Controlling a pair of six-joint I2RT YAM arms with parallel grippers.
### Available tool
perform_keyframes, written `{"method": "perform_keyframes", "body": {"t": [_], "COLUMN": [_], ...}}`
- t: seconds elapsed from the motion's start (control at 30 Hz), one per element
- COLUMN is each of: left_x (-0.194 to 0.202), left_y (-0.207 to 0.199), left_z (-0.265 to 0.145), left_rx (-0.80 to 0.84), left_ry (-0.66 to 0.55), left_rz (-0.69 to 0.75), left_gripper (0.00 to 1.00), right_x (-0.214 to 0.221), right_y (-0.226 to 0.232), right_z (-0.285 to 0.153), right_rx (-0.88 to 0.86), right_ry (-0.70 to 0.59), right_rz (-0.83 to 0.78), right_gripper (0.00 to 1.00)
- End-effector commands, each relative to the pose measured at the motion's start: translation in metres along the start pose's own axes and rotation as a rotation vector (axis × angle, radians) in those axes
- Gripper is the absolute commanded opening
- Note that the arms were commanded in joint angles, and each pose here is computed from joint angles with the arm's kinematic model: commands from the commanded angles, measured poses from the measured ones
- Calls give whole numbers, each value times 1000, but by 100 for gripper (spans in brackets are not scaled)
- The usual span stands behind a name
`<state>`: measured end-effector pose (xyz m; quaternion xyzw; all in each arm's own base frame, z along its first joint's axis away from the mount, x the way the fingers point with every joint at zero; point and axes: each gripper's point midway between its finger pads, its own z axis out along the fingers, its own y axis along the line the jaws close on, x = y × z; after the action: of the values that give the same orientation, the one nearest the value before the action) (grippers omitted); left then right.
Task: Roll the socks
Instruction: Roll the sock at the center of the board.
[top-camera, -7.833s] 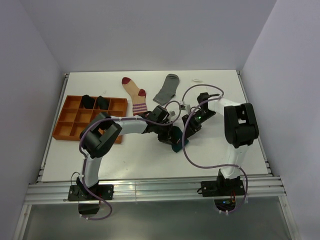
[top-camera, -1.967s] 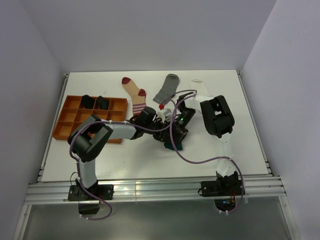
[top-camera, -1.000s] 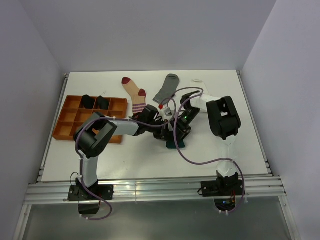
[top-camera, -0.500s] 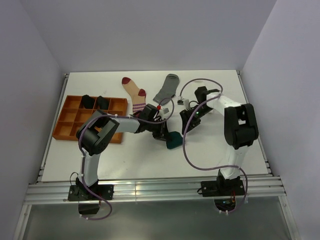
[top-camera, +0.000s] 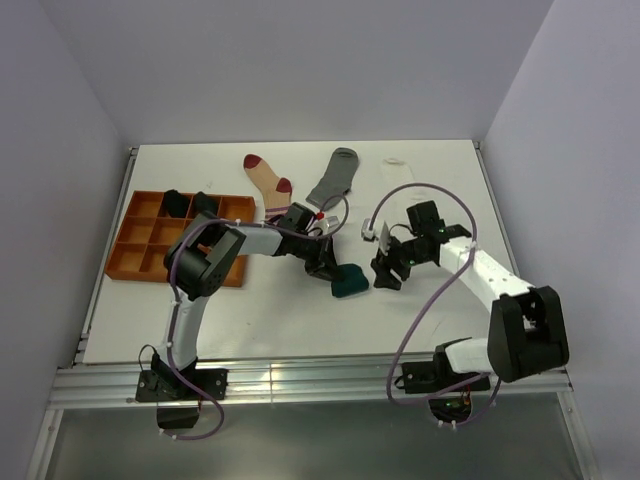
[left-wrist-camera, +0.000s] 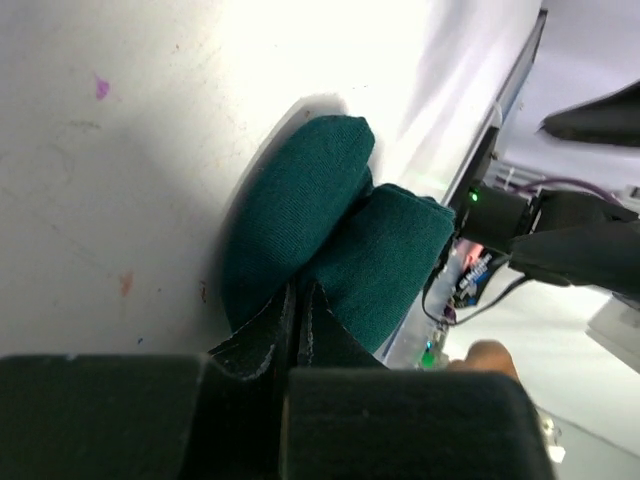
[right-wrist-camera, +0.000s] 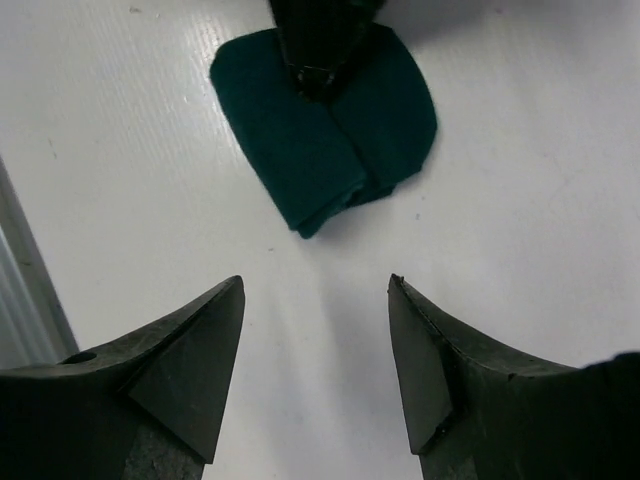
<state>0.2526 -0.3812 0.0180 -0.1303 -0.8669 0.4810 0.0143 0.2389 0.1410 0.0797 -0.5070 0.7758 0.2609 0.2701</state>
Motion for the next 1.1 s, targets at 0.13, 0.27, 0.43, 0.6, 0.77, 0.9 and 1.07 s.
{"method": "perform_keyframes", "body": {"t": [0.13,0.27,0.43,0.6,0.77,0.9,1.07], "left_x": [51,58,60,59,57,56,55], "left_y": [75,78,79,77,73,72,70], "left_z": [8,13,12,11,9,8,8], "left_rx": [-201,-180,-178,-185,-186,-190,-184], "left_ry": [181,219,236,241,243,236,231], "left_rz": [-83,-99,-106,-98,-92,-96,-102], "left_gripper": [0,0,0,0,0,1,0], "right_x": [-17,-21,-18,-18,-18,-17,-21], "right_y": [8,23,30,42,49,55,51], "right_z": [25,36,48,58,66,72,76], "right_rx": [111,118,133,92,62,37,31], "right_ry": [-13,-21,-3,24,42,66,87], "right_rz": [-371,-451,-515,-538,-542,-520,-480], "right_gripper": [66,68,68,66,64,57,47]}}
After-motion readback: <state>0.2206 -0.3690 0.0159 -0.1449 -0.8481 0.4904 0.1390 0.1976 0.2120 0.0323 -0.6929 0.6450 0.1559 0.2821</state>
